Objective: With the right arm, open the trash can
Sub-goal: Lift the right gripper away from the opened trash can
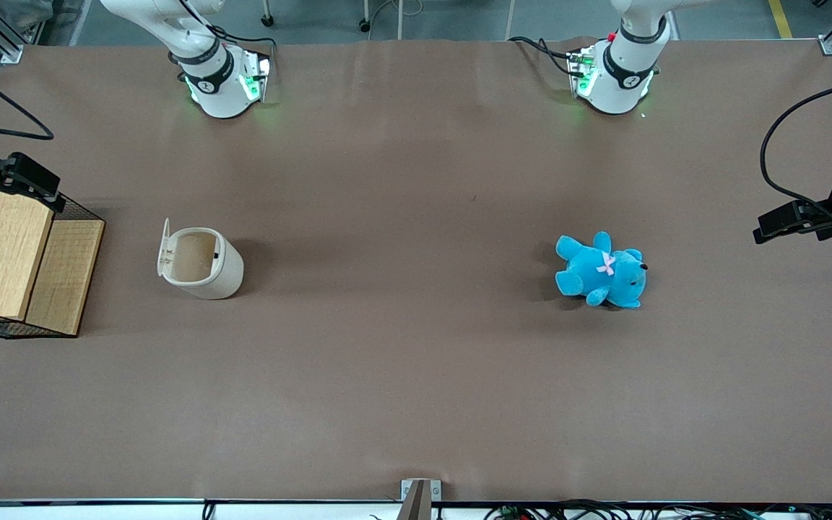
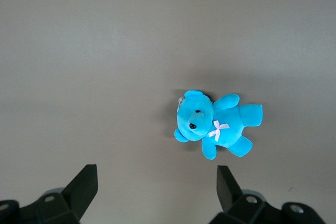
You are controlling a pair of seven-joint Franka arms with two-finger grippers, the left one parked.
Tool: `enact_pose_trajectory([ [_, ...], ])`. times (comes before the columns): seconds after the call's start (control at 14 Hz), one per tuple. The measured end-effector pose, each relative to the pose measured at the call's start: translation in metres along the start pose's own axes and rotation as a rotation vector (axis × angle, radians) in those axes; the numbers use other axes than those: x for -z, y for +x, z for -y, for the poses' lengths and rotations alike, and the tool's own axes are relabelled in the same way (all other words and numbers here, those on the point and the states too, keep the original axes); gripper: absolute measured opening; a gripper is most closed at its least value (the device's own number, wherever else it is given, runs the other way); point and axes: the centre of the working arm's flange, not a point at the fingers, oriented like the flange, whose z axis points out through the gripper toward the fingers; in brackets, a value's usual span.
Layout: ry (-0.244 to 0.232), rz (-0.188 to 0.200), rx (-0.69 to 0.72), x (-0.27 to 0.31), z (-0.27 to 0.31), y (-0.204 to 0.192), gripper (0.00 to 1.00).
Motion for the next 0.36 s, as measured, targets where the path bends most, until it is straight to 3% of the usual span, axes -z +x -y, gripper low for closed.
enact_pose_trajectory([
  [0.36,0.000,0.000,0.000,0.0016,0.0000,-0.0032,1.00],
])
